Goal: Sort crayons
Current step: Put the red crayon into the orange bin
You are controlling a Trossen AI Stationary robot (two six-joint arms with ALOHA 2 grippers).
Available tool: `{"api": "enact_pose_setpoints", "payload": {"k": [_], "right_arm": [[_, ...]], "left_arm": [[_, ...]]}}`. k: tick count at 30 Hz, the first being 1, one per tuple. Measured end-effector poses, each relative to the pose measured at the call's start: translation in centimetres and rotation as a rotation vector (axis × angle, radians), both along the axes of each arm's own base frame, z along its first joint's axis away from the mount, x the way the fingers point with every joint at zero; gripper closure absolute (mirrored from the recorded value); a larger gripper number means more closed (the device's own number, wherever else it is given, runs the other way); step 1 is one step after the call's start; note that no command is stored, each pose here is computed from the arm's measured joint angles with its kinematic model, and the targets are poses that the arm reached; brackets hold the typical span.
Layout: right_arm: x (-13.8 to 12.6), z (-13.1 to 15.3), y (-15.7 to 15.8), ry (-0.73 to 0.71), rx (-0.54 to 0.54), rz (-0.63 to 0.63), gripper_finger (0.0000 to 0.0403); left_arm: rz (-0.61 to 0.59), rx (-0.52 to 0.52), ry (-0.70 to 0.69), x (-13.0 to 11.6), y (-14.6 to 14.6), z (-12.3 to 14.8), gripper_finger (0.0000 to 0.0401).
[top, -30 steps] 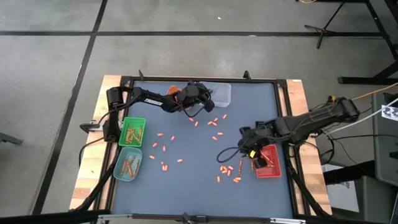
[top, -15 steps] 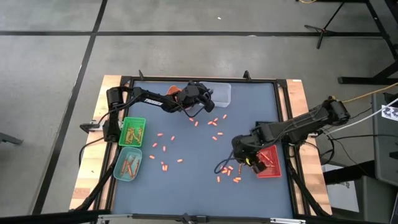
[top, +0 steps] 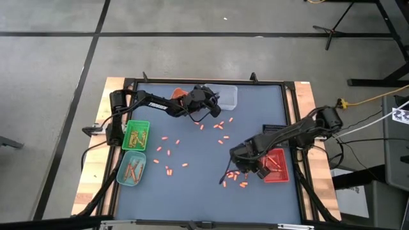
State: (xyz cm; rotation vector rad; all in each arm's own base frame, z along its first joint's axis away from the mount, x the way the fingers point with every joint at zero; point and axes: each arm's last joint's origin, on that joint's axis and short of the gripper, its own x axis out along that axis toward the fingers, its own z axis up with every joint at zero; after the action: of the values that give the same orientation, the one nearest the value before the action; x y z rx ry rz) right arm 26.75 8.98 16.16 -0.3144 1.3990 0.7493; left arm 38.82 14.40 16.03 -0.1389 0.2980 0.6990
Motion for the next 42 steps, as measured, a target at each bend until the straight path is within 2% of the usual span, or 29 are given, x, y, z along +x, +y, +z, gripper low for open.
{"api": "enact_pose_setpoints", "payload": {"k": [15,31,36,42], "right_arm": [[0.4,-1.7,-0.3,0.012,-0.147,0.036,0.0263],[0.4,-1.6,-0.3,0.006,-0.159,0.033,0.0390],[0.4,-1.6,-0.3,0.006,-0.158,0.030,0.0398],[0.4,-1.6,-0.3,0.007,-0.158,0.025,0.0388]], "left_arm": [[0.000,0.000,0.001,0.0,0.0,0.0,0.0309],[-0.001,0.002,0.002,0.0,0.0,0.0,0.0309],[-0.001,0.002,0.002,0.0,0.0,0.0,0.0309],[-0.020,0.003,-0.018,0.0,-0.1,0.4,0.0309]]}}
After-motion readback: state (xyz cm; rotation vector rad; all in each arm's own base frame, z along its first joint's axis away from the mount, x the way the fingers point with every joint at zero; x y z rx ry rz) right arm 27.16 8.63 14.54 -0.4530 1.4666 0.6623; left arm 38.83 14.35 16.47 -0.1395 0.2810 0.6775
